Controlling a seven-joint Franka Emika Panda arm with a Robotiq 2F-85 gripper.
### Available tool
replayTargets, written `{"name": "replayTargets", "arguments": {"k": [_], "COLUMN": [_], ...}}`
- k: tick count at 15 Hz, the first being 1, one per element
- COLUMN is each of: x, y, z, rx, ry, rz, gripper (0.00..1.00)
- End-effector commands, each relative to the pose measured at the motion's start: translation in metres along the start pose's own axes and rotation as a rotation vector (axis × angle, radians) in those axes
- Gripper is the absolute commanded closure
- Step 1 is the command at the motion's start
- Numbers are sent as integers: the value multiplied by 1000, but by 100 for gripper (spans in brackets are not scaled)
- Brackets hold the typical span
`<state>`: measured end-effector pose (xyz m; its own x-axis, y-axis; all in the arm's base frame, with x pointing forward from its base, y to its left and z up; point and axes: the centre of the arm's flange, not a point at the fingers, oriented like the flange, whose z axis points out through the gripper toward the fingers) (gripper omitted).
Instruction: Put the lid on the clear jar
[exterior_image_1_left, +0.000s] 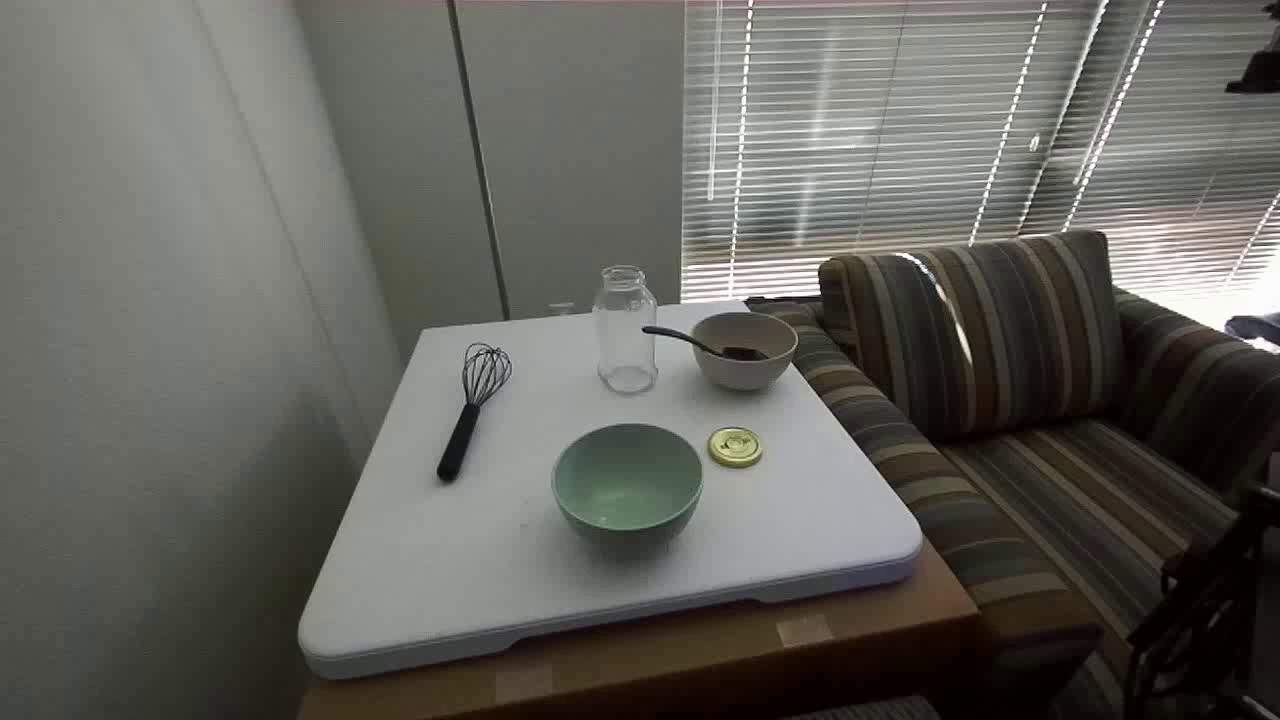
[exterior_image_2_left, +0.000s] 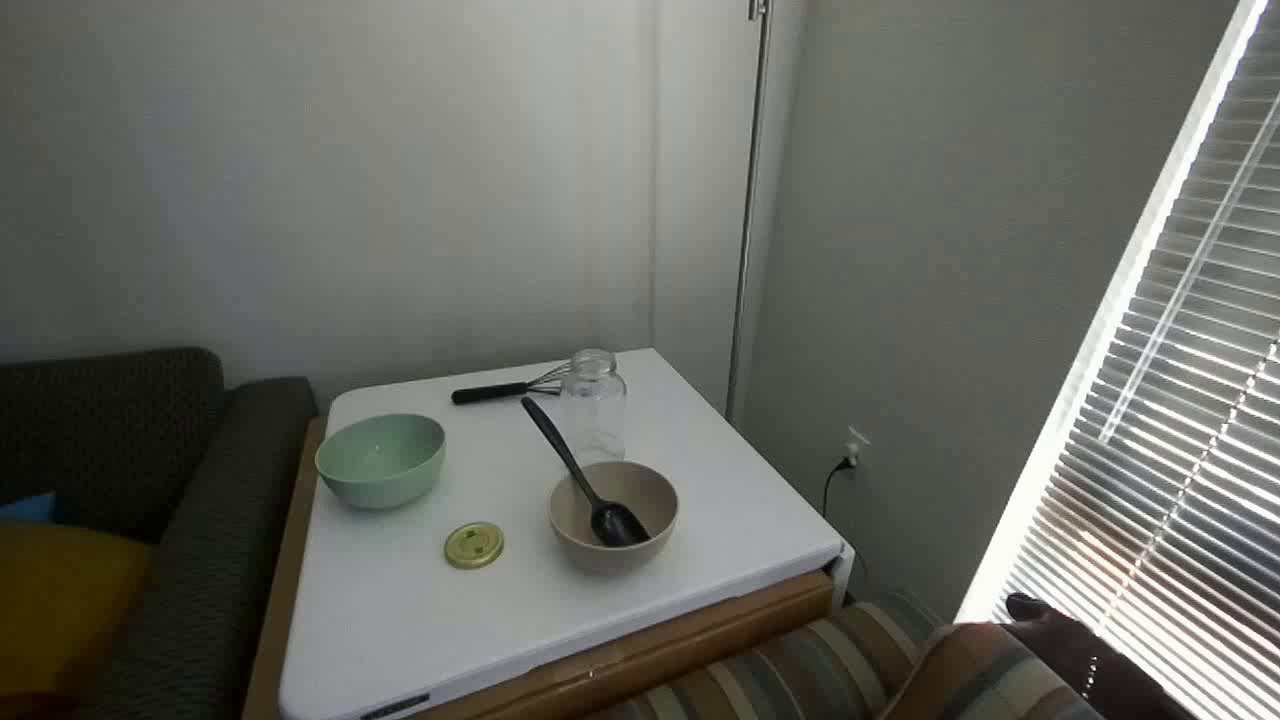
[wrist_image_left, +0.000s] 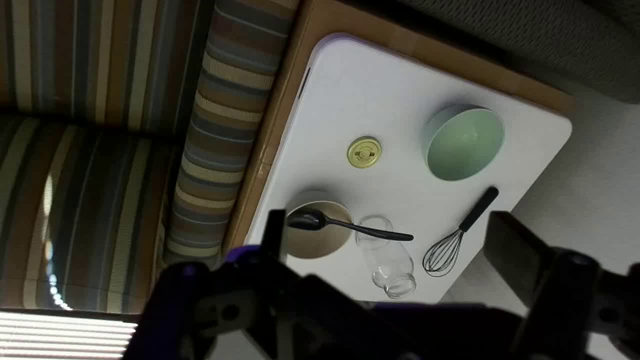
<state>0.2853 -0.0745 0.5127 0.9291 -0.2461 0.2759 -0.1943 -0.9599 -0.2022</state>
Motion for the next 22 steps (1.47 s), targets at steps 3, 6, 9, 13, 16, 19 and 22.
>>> {"name": "replayTargets", "arguments": {"k": [3, 6, 9, 13, 16, 19, 22], "x": [0, 8, 35, 90, 115, 137, 151], "y": [0, -2, -8, -32, -55, -77, -88], "z": [0, 2, 12, 55, 104, 154, 211], "rx": [0, 6, 1, 39, 42, 25, 25], "ry": [0, -4, -6, 1, -41, -107, -210], "rz": [0, -25, -97, -227, -329, -417, -480], "gripper": [0, 0, 0, 0, 0, 0, 0]}}
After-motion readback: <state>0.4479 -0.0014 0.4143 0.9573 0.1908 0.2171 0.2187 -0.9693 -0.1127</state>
